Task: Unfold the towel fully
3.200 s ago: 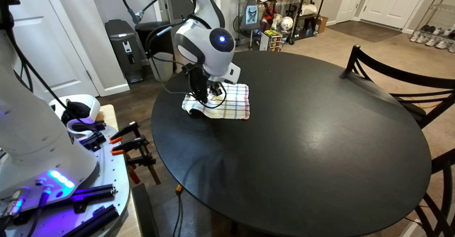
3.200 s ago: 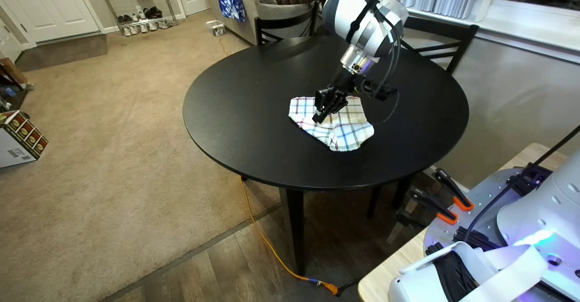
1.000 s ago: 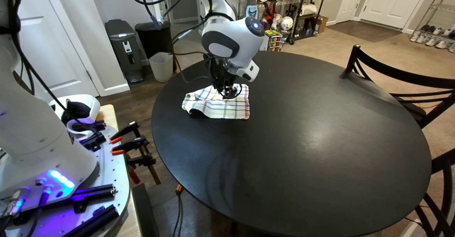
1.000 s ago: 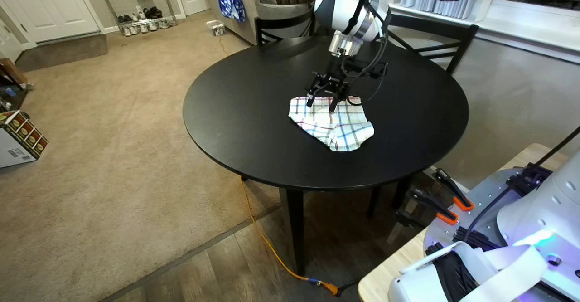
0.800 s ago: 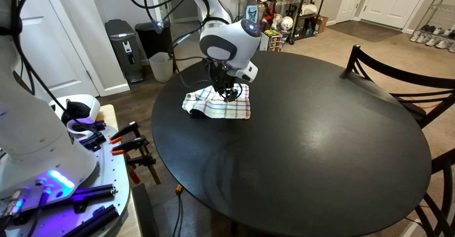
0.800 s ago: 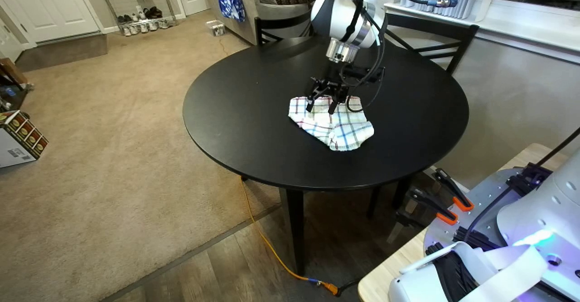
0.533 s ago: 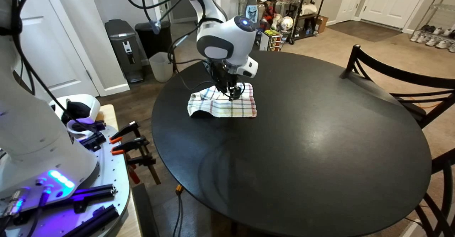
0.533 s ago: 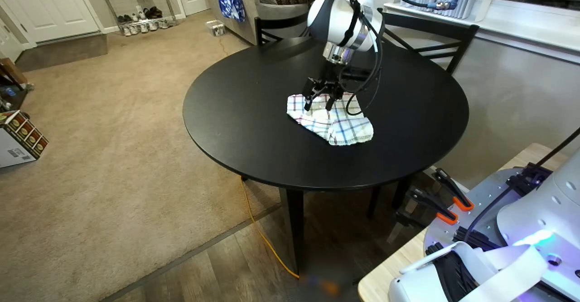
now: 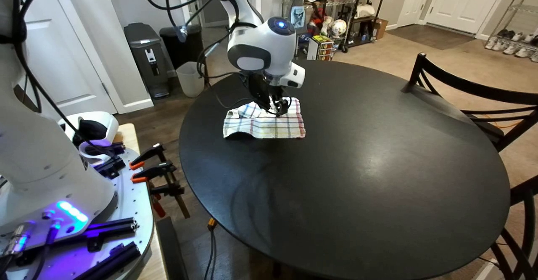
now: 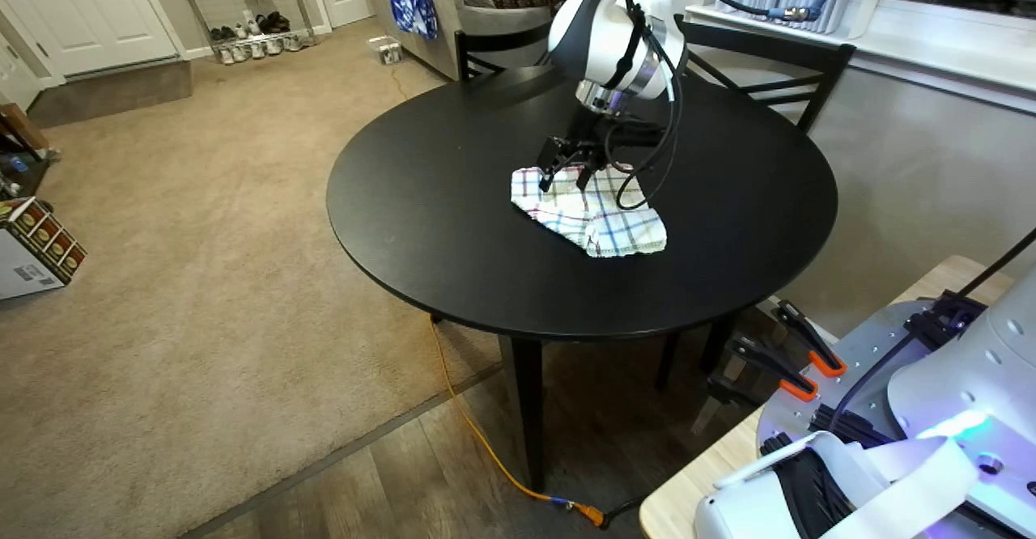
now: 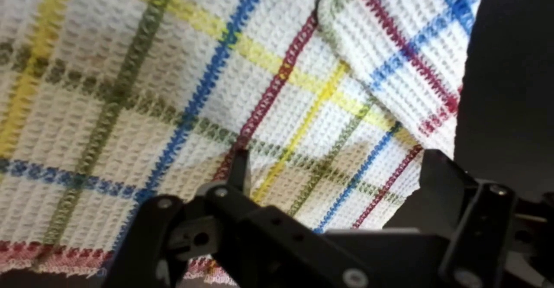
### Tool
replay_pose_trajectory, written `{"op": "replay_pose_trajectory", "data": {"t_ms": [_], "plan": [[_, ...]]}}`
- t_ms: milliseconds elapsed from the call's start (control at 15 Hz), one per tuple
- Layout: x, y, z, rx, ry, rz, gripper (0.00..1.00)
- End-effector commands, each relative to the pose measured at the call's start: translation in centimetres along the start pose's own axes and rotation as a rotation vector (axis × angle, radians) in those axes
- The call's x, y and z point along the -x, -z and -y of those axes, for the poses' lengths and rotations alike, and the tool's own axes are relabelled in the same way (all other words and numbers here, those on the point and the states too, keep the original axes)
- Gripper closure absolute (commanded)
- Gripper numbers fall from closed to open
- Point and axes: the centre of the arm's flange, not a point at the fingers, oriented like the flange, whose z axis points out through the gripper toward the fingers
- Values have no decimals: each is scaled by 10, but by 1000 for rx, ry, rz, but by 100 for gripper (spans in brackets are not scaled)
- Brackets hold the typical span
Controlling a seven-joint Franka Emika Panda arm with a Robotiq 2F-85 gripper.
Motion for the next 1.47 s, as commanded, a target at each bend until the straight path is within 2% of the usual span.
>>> {"op": "replay_pose_trajectory", "data": {"t_ms": [0,400,600,667,1200,1400], "plan": [[10,13,-10,1,21,-36,0],[11,23,-12,-2,8,-41,0],[18,25,-6,-23,9,-13,0],[2,12,-8,-16,-14,-23,0],[6,11,-5,-31,-9,-8,0],[3,-4,-2,-16,15,6,0]]}}
